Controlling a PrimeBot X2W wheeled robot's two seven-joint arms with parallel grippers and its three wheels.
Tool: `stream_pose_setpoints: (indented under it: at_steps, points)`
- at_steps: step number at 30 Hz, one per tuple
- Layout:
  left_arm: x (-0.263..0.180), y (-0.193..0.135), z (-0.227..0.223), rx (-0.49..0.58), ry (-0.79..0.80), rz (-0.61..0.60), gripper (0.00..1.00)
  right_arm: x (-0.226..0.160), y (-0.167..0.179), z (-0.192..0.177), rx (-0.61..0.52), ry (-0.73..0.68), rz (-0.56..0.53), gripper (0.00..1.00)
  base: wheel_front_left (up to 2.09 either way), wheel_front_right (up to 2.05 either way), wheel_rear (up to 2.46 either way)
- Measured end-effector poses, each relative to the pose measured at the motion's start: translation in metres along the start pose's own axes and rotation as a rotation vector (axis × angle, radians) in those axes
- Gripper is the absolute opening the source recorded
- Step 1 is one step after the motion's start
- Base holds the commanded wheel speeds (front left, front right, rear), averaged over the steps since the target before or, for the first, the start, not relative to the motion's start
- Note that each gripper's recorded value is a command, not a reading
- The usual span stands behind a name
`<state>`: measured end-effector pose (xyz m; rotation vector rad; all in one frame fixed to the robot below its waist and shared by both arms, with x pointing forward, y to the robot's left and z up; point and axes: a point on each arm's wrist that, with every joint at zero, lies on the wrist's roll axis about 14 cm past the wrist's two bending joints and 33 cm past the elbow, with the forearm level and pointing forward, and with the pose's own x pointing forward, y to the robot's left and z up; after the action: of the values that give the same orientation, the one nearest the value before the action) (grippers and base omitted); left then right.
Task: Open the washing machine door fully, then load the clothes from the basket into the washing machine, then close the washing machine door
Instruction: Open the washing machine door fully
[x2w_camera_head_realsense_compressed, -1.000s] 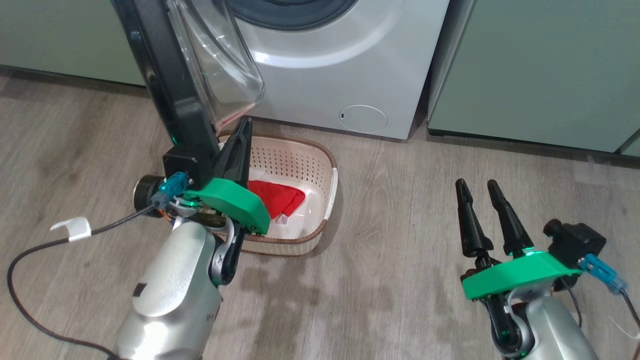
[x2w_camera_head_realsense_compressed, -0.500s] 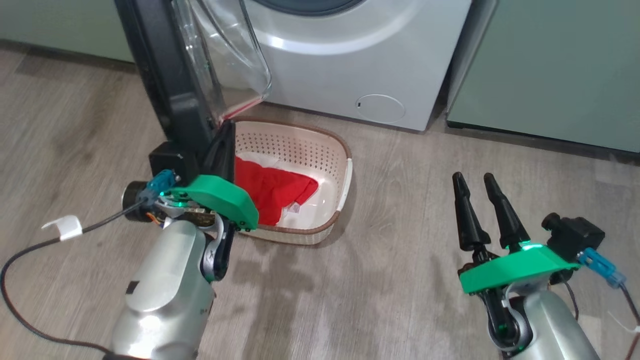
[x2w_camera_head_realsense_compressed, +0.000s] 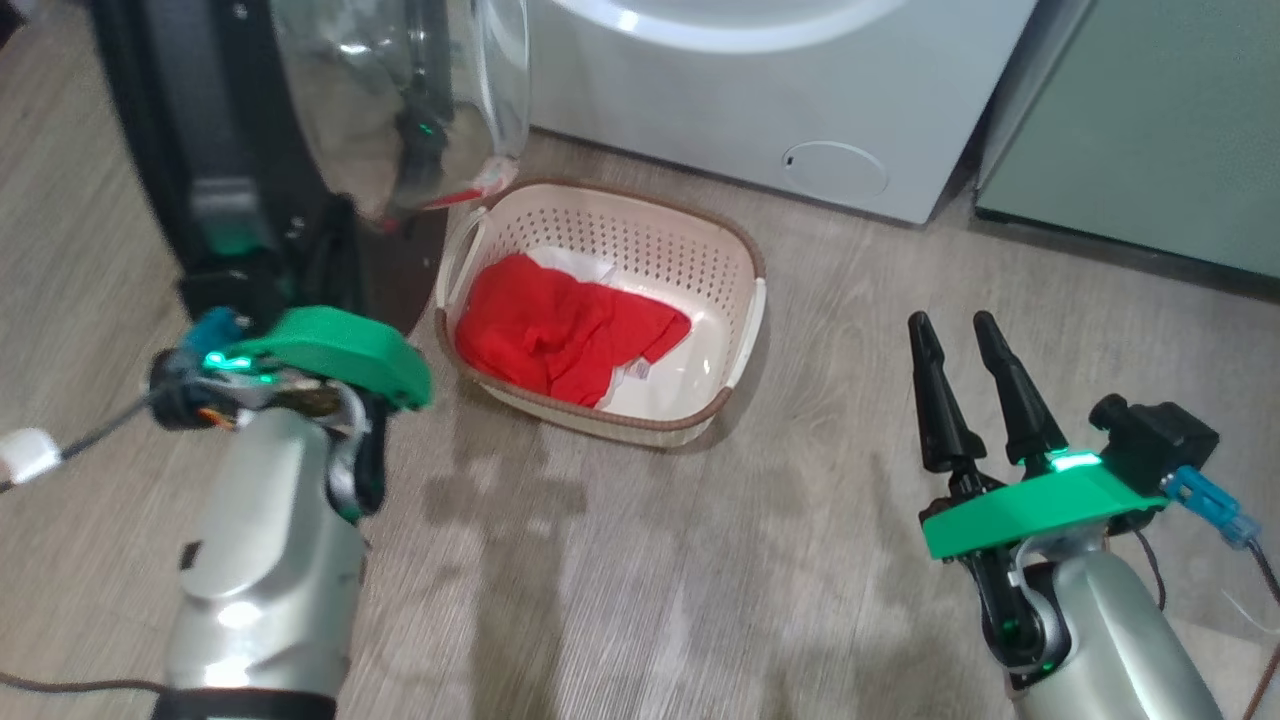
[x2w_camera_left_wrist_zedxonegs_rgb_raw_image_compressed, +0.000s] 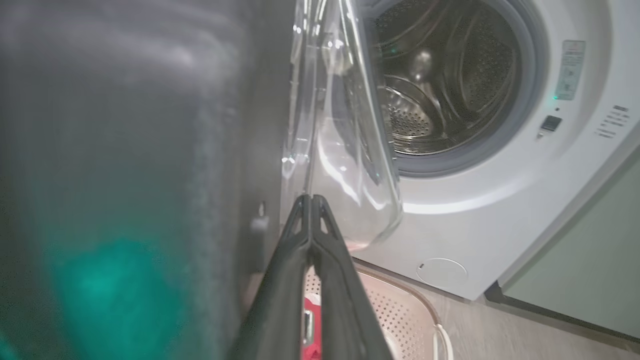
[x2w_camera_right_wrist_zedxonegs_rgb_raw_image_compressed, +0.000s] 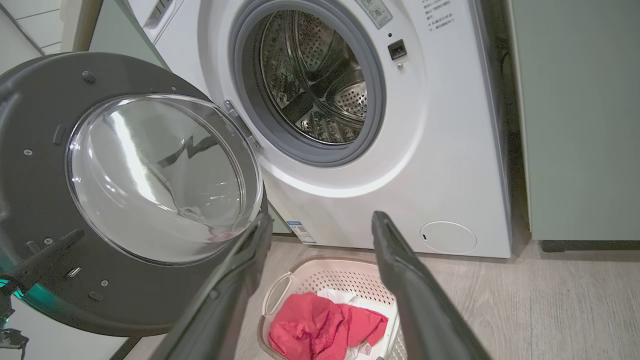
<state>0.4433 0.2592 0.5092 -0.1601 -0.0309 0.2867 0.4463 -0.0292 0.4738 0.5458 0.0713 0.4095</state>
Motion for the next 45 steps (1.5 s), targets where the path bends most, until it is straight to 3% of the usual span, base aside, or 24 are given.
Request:
stream_pose_setpoints:
  at_steps: [24,35,45]
  points:
    - [0.048,0.137,0.027,0.114,-0.1,0.317,0.0,0.036,-0.053,-0.045,-0.036,0.093,-0.024,1.0,0.0,0.0,0.0]
    - [0.068,0.188,0.043,0.096,-0.147,0.459,0.0,0.044,-0.08,-0.053,-0.056,0.098,-0.059,1.0,0.0,0.0,0.0]
    - [0.078,0.19,0.054,0.148,-0.162,0.449,0.0,0.044,-0.086,-0.05,-0.062,0.09,-0.073,1.0,0.0,0.0,0.0]
